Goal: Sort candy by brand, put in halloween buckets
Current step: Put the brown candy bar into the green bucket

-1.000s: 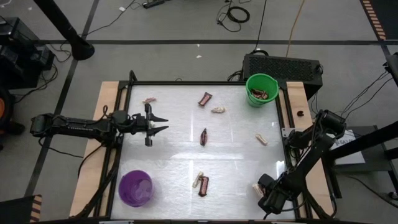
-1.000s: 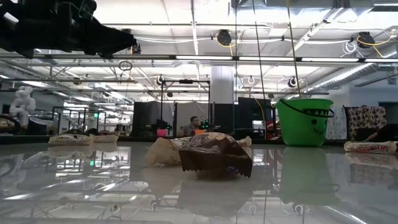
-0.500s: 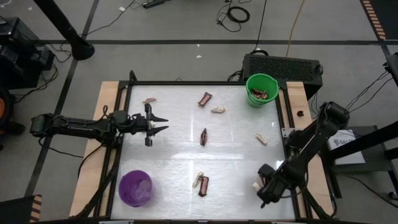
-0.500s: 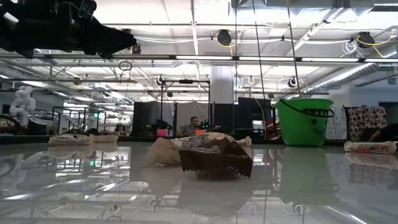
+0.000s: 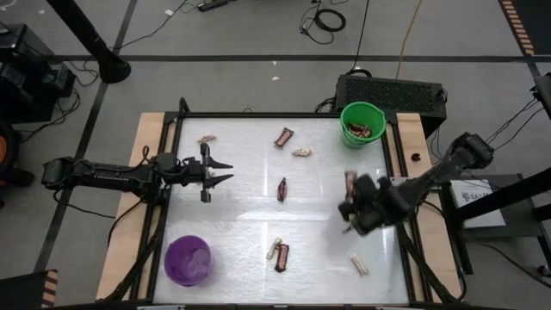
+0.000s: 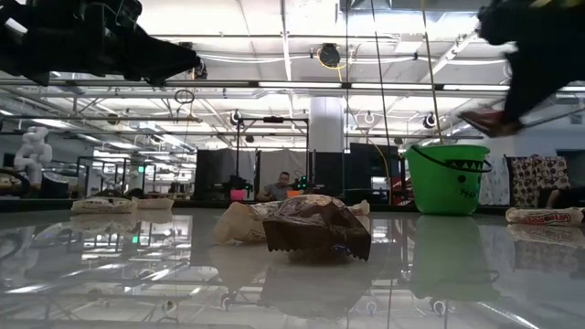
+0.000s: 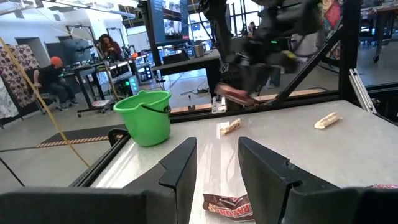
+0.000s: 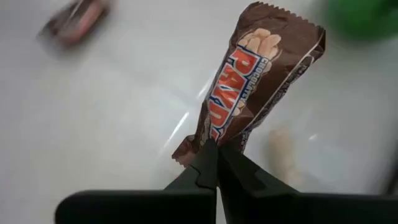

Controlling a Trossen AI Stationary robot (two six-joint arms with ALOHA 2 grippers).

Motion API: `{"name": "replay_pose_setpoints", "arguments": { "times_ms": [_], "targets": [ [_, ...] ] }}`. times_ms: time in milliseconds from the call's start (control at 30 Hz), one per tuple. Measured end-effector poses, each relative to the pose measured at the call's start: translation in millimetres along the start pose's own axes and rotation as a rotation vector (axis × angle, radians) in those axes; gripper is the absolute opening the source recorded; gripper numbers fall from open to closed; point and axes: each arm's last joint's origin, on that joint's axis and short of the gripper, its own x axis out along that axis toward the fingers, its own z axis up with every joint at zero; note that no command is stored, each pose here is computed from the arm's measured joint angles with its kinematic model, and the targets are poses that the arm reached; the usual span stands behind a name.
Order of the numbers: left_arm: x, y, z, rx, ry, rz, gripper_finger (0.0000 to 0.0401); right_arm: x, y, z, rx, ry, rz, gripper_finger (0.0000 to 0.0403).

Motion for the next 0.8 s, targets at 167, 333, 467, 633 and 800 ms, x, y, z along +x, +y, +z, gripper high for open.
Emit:
{"name": "replay_pose_setpoints", "arguments": {
  "times_ms": [167, 333, 467, 633, 800],
  "targets": [
    [0.0, 0.0, 0.0, 0.0, 0.0, 0.0, 0.0128, 11.4, -20.6, 38.1, 0.081, -0.146, -0.149, 0.0],
    [0.0, 0.0, 0.0, 0.007, 0.0, 0.0, 0.0128, 21.6, -44.4, 74.2, 0.151, -0.224, -0.272, 0.0],
    [0.0, 0.0, 0.0, 0.006, 0.0, 0.0, 0.0128, 28.5, -68.3, 98.1, 0.206, -0.217, -0.37, 0.0],
    [0.0, 0.0, 0.0, 0.007, 0.0, 0.0, 0.0128, 39.3, -87.9, 122.6, 0.263, -0.22, -0.431, 0.0],
    [0.0, 0.0, 0.0, 0.007, 0.0, 0.0, 0.0128, 49.2, -100.2, 147.2, 0.26, -0.264, -0.439, 0.0011]
  ]
}}
